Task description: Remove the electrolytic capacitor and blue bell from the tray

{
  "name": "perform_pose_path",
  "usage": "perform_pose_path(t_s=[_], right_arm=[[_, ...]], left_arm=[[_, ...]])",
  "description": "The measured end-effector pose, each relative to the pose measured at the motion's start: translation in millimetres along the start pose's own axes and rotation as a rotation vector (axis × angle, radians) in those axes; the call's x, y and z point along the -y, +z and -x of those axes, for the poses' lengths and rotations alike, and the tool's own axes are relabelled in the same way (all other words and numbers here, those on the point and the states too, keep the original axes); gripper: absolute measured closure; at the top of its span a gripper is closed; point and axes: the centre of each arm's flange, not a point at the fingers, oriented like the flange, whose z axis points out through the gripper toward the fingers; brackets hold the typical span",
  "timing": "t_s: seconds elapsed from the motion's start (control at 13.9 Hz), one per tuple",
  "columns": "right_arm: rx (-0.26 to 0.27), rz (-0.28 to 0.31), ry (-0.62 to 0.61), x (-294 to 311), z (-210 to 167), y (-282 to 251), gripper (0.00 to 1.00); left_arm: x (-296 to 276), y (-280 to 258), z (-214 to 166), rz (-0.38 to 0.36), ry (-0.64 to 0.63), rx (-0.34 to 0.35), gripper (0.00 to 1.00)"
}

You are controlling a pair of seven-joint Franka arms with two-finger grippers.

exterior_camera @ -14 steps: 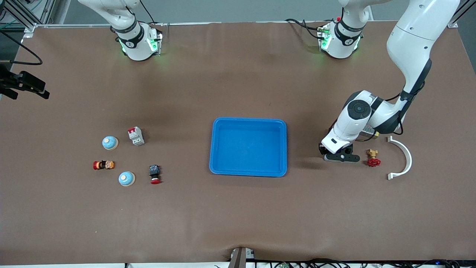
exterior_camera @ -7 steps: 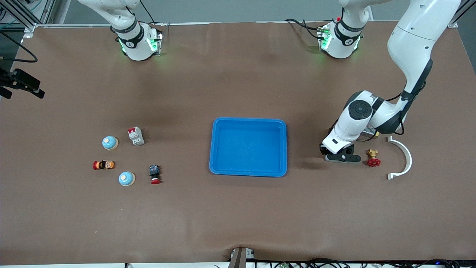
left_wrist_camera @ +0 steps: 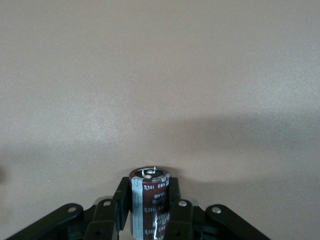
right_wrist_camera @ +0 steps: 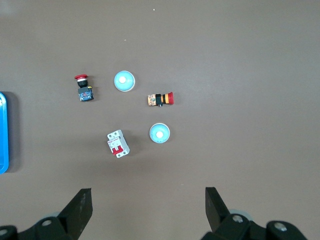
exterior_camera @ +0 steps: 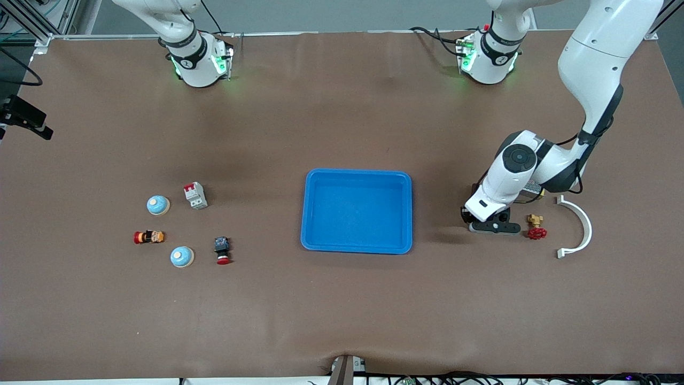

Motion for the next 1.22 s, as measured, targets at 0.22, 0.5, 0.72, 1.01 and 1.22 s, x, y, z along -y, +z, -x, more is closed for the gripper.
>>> perform_pose_path(t_s=[0.22, 0.5, 0.72, 1.01, 1.22], right_arm=[[-0.002, 0.000, 0.000, 0.2, 0.0, -1.3, 0.00], [-0.002, 0.000, -0.001, 0.6, -0.1, -1.6, 0.00], [-0.002, 0.000, -0.001, 0.6, -0.1, -1.6, 0.00], [-0.002, 0.000, -0.001, 0.6, -0.1, -1.6, 0.00], [-0.002, 0.000, -0.001, 0.7, -0.1, -1.6, 0.00]], left_arm=[[0.1, 0.1, 0.0, 0.000, 0.000, 0.000, 0.63], [0.7, 0.5, 0.1, 0.000, -0.002, 0.001, 0.34], [0.7, 0.9, 0.3, 0.000, -0.002, 0.002, 0.02], [0.3, 3.5, 1.6, 0.002, -0.002, 0.007, 0.00], [0.9, 3.3, 0.8, 0.002, -0.003, 0.006, 0.00]])
